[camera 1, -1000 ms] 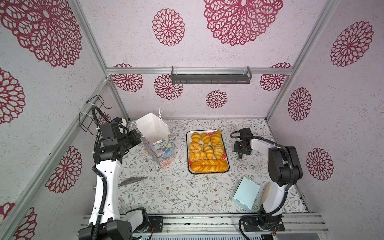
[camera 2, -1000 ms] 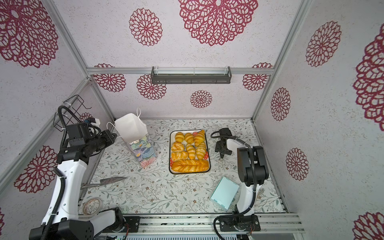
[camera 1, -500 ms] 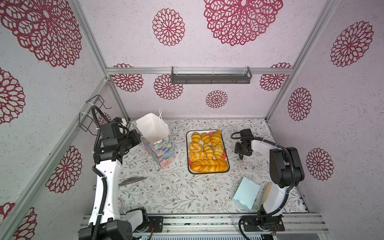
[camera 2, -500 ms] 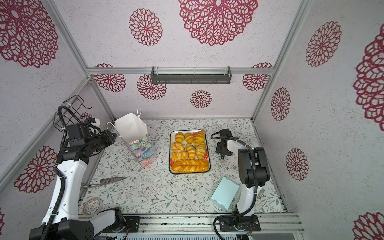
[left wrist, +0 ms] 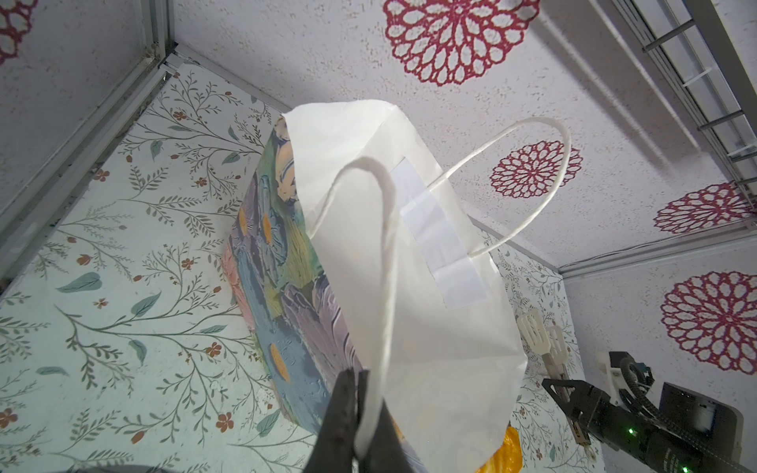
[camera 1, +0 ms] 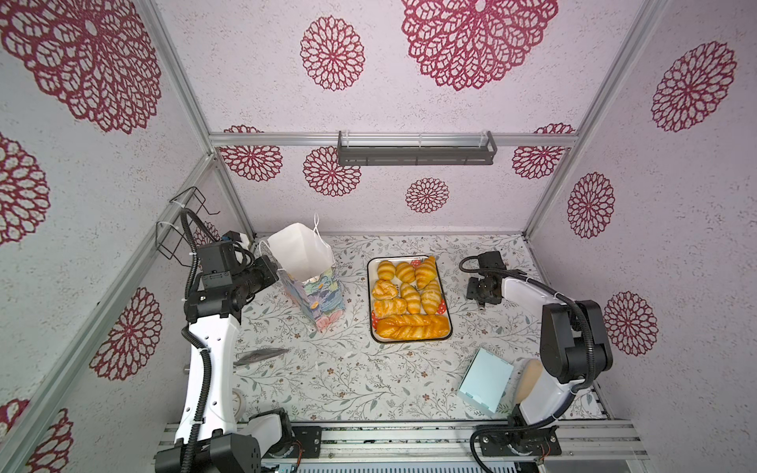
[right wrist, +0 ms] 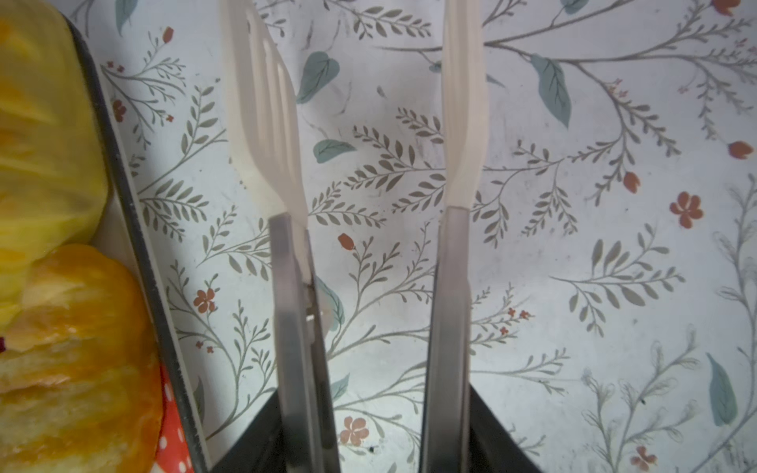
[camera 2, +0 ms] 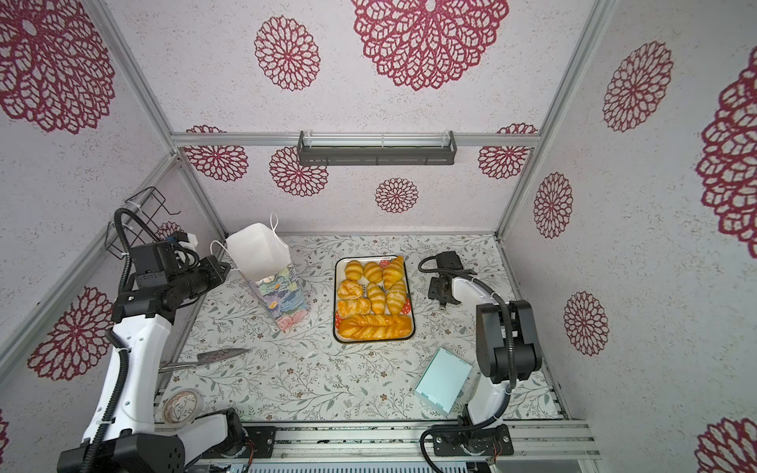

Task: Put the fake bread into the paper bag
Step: 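Close the right gripper on the tongs handle and lift them, then move the held tongs over the bread tray with the right gripper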

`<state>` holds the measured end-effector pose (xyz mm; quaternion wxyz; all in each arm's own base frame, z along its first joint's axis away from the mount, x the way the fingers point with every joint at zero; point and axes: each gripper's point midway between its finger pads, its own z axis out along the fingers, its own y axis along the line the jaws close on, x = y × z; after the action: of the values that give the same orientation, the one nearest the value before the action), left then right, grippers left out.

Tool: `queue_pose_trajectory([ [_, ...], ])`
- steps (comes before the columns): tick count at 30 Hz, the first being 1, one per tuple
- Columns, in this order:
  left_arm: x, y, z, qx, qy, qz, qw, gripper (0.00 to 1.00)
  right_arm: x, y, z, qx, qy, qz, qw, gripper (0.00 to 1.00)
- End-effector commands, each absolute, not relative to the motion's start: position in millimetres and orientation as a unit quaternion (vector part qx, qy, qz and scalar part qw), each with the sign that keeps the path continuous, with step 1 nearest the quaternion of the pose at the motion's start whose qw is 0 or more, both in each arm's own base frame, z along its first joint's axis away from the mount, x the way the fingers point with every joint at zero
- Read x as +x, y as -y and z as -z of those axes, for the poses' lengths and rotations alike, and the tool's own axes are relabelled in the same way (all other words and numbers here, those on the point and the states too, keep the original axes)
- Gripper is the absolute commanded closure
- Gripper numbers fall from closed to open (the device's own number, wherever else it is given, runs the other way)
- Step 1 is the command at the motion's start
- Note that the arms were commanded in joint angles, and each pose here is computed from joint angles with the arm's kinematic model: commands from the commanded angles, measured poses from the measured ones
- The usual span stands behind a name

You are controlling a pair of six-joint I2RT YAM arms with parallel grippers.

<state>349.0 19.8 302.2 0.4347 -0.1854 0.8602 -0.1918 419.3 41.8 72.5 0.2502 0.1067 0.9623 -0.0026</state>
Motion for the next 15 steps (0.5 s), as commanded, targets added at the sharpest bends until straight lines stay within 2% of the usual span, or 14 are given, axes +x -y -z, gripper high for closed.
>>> queue_pose_trajectory([
  [1,349,-20,-316,-0.181,-0.852,0.196,0.450,0.92,422,-36,-100,0.114,-0.953,0.007,0.282,0.48],
  [15,348,-22,-315,-0.182,-0.854,0.189,0.450,0.93,402,-47,-119,0.109,-0.951,-0.032,0.289,0.52],
])
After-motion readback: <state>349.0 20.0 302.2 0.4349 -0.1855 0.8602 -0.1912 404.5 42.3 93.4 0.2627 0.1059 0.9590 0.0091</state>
